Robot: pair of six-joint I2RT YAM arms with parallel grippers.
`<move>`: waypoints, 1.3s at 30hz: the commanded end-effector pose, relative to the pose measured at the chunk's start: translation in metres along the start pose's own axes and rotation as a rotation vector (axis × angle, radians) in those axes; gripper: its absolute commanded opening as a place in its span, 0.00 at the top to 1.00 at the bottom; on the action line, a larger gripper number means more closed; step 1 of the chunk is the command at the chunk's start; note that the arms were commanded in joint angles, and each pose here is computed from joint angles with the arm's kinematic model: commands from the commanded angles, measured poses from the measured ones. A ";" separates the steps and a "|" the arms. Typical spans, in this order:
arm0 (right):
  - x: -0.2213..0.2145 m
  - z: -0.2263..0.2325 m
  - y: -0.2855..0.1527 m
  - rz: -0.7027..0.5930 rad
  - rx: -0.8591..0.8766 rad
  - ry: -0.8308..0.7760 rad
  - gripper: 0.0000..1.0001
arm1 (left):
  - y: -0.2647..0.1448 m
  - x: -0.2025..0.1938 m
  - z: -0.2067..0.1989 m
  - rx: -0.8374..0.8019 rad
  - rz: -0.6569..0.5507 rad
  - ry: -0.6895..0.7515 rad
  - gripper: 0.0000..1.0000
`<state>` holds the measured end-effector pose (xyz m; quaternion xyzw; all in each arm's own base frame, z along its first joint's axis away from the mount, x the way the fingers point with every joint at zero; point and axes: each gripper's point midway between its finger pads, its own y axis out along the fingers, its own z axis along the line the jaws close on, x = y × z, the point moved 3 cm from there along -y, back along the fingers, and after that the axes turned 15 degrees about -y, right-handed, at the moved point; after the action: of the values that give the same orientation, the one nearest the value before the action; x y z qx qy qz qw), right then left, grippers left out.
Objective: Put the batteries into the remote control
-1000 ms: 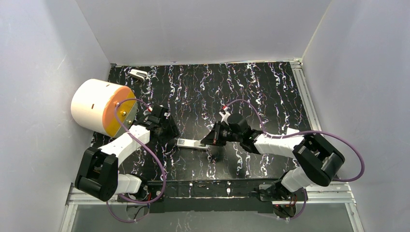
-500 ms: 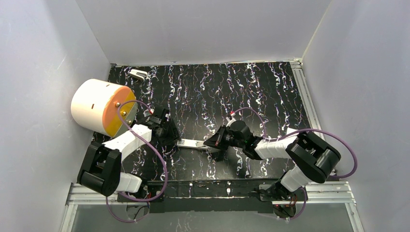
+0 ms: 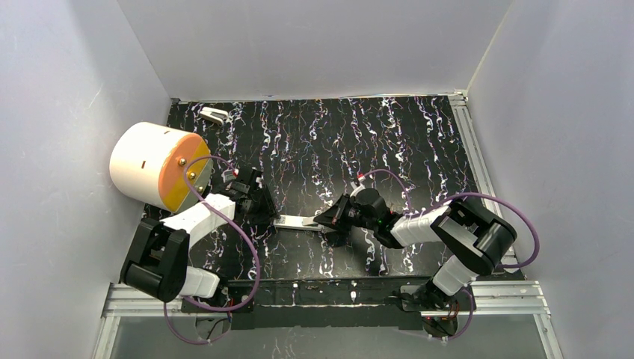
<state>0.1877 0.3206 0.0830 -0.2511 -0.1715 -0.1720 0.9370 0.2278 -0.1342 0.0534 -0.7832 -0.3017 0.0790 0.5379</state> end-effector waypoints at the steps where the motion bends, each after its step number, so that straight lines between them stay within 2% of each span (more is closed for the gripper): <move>1: 0.004 -0.006 -0.001 -0.036 -0.020 0.007 0.99 | 0.003 -0.006 0.008 0.023 0.028 0.012 0.57; 13: -0.011 -0.011 0.006 0.074 -0.045 0.031 0.99 | 0.005 -0.008 0.006 0.009 0.048 0.020 0.59; 18: -0.011 -0.011 0.006 0.081 -0.055 0.033 0.98 | 0.004 -0.008 0.005 0.006 0.051 0.019 0.59; 22: -0.009 -0.008 0.006 0.095 -0.063 0.024 0.83 | 0.002 -0.007 0.003 0.004 0.047 0.019 0.59; 26: -0.007 -0.005 0.002 0.093 -0.075 0.009 0.73 | 0.001 -0.005 0.003 0.003 0.040 0.020 0.58; 34: 0.002 -0.001 -0.005 0.065 -0.098 -0.025 0.61 | 0.001 -0.004 0.001 0.003 0.039 0.017 0.58; 39: 0.002 -0.003 -0.009 0.072 -0.128 -0.035 0.58 | 0.001 -0.004 0.002 0.009 0.035 0.020 0.57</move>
<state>0.1786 0.3104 0.0718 -0.3139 -0.1469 -0.1346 0.9283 0.2280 -0.1404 0.0529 -0.7958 -0.2891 0.0790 0.5262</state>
